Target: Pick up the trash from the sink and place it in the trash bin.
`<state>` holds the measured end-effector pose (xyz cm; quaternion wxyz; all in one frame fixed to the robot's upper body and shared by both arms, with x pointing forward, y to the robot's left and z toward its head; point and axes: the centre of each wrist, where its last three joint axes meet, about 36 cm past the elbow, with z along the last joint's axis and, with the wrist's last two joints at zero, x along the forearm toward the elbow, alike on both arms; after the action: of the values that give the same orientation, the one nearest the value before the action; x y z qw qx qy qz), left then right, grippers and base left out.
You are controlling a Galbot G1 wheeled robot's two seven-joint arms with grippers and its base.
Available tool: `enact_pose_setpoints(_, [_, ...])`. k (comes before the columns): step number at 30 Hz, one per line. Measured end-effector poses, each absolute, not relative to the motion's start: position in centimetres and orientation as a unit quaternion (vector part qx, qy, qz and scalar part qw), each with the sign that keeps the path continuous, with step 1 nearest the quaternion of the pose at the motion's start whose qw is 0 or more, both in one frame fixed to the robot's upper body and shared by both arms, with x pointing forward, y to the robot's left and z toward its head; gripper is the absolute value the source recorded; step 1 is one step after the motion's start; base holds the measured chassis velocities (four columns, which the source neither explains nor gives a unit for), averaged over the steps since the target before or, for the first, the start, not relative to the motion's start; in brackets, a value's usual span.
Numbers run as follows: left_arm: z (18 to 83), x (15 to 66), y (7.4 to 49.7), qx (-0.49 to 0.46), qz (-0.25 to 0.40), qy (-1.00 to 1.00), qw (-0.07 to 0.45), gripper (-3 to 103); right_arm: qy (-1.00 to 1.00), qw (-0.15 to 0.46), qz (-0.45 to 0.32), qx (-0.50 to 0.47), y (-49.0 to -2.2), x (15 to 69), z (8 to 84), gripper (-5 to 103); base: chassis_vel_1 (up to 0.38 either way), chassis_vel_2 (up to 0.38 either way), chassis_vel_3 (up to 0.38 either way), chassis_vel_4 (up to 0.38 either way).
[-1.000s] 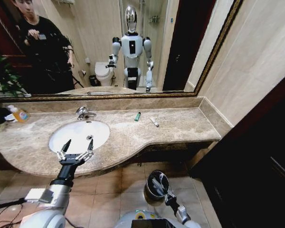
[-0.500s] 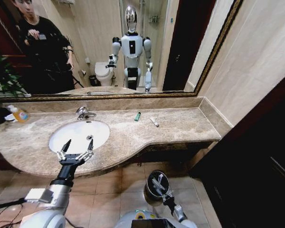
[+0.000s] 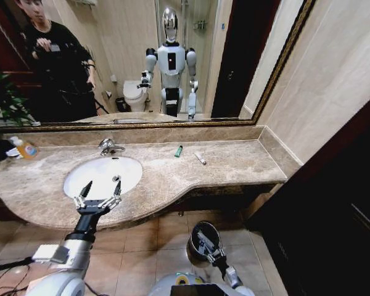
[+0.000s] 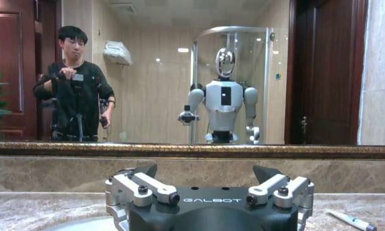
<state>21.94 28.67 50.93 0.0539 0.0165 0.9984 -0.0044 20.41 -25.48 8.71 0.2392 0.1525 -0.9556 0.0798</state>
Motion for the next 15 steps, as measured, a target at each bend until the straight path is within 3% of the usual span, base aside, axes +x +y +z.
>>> enact_pose_setpoints(2, [50.9,21.9,28.7,0.016,-0.004,0.998,0.054,100,-0.956,0.240,0.075,0.149,-25.1,20.4,8.7,85,0.000,0.000,0.000,0.000])
enact_pose_setpoints(4, [50.9,21.9,28.7,0.016,-0.004,0.998,0.054,100,-0.956,0.241,0.074,0.148,-25.0,20.4,8.6,85,0.000,0.000,0.000,0.000])
enact_pose_setpoints(6, [50.9,21.9,28.7,0.016,-0.004,0.998,0.054,100,-0.956,0.241,0.073,0.149,-24.9,20.4,8.7,95,0.000,0.000,0.000,0.000])
enact_pose_setpoints(8, [50.9,21.9,28.7,0.016,-0.004,0.998,0.054,100,-0.956,0.242,0.072,0.149,-24.8,20.3,8.7,99,0.000,0.000,0.000,0.000])
enact_pose_setpoints(15, [50.9,21.9,28.7,0.016,-0.004,0.998,0.054,100,-0.959,0.250,0.057,0.118,-23.8,20.5,10.3,100,0.000,0.000,0.000,0.000])
